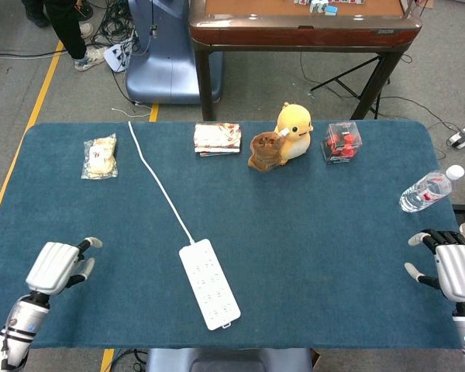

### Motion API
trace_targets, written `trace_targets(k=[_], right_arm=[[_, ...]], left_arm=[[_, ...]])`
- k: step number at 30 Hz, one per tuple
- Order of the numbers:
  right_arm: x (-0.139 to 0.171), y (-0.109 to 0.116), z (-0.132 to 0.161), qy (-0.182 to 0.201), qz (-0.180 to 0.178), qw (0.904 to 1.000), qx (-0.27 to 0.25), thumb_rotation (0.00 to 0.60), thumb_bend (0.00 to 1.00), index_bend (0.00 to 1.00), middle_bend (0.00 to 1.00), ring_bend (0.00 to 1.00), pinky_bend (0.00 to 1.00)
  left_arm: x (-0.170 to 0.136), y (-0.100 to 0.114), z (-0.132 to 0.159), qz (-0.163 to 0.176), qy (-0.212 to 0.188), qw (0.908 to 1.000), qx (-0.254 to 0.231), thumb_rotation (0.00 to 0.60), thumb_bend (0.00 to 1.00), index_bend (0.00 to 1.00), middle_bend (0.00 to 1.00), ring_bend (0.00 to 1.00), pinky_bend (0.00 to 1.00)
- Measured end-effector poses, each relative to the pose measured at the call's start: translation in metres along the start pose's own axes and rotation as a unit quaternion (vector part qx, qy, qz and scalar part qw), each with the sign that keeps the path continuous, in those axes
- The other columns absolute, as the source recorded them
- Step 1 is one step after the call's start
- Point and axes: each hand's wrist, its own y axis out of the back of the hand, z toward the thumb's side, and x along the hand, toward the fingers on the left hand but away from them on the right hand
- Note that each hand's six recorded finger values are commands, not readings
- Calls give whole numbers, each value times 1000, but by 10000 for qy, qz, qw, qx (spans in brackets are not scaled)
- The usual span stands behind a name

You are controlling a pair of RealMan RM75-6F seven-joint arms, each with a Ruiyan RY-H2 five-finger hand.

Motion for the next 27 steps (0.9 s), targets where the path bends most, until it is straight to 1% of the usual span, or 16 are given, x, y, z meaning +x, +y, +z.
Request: trace_targets(k=[3, 6, 10, 16, 21, 27], right_arm=[[1, 2, -3, -57, 12, 10000, 18, 600, 147, 446, 398, 350, 292], [2, 5, -5, -99, -10, 10000, -4, 600, 147, 446, 398, 350, 292], [3, 10, -10, -167, -63, 9998, -49, 600, 147, 446, 398, 350, 292], [0, 15, -17, -261, -134, 9995, -137, 600, 147, 446, 399, 350, 295], [-3, 14, -17, -235, -118, 9995, -157, 600, 148, 446, 399, 350, 298], [-6, 12, -15, -182, -55, 9997, -155, 600, 148, 446, 398, 350, 298]], left_arm=[[17, -5, 18, -176, -350, 9992, 69, 600, 539, 438, 1000, 1000, 1000], [36, -10, 42, -387, -781, 9961, 153, 600, 539, 432, 1000, 1000, 1000], [53, -18, 69, -577, -1154, 9916, 119, 600, 538, 430, 1000, 1000, 1000], [66, -32, 96, -812, -1311, 9879, -191, 600, 540, 426, 1000, 1000, 1000], [73, -40, 110, -923, -1391, 9859, -100, 600, 635, 391, 1000, 1000, 1000], [81, -47, 123, -1071, -1374, 9847, 2, 600, 655, 362, 1000, 1000, 1000]])
